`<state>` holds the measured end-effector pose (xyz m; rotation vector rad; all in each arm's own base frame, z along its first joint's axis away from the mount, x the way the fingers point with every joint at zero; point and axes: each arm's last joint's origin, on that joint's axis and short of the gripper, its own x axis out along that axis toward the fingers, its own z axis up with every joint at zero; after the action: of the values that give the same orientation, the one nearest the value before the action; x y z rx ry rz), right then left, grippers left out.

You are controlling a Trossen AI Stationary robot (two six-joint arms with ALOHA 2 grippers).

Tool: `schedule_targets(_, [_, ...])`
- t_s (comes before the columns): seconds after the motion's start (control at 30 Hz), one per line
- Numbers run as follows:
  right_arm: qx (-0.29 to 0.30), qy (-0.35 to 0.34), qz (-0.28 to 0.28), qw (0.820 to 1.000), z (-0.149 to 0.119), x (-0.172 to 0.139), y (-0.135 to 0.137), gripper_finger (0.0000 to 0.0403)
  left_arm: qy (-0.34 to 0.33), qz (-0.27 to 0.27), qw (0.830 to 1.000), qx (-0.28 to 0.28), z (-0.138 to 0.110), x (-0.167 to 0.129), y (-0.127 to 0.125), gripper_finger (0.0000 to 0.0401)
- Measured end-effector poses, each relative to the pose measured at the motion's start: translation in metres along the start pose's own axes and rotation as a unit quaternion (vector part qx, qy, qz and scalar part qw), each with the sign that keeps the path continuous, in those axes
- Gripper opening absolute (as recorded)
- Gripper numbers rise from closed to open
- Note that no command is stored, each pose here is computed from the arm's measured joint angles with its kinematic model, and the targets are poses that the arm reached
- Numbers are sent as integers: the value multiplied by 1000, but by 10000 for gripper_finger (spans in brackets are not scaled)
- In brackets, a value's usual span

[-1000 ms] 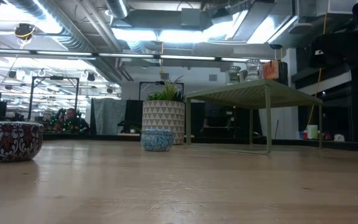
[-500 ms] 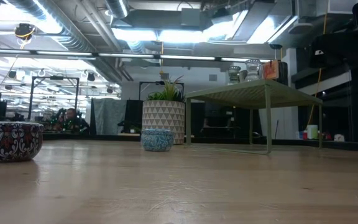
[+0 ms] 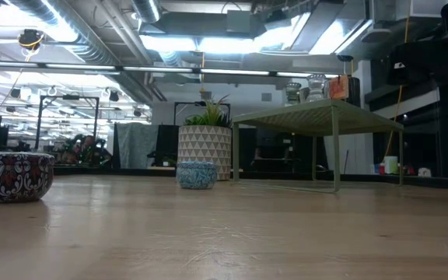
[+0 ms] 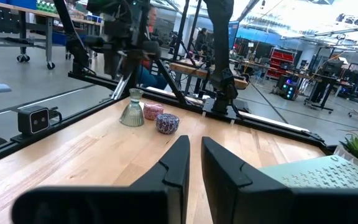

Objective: Pick & Place candle stick holders
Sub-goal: Align the green glass candle holder with the other transparent glass candle holder on the shelf

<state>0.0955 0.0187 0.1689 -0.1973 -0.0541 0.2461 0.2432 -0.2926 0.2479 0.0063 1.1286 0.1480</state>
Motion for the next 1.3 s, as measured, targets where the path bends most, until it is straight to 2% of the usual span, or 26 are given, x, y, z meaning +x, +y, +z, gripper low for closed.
schedule_targets(0.2, [0, 0, 0, 1000, 0, 0, 0, 43, 30, 54, 998, -15, -7, -2, 11, 110])
schedule_targets(0.6, [0, 0, 0, 1000, 0, 0, 0, 43, 28, 44, 998, -33, -6, -1, 10, 104])
schedule_targets(0.87, [0, 0, 0, 1000, 0, 0, 0, 43, 61, 37, 996, -46, -7, 4, 8, 100])
schedule_targets(1.3, [0, 0, 0, 1000, 0, 0, 0, 44, 56, 44, 995, -69, -4, 7, 10, 100])
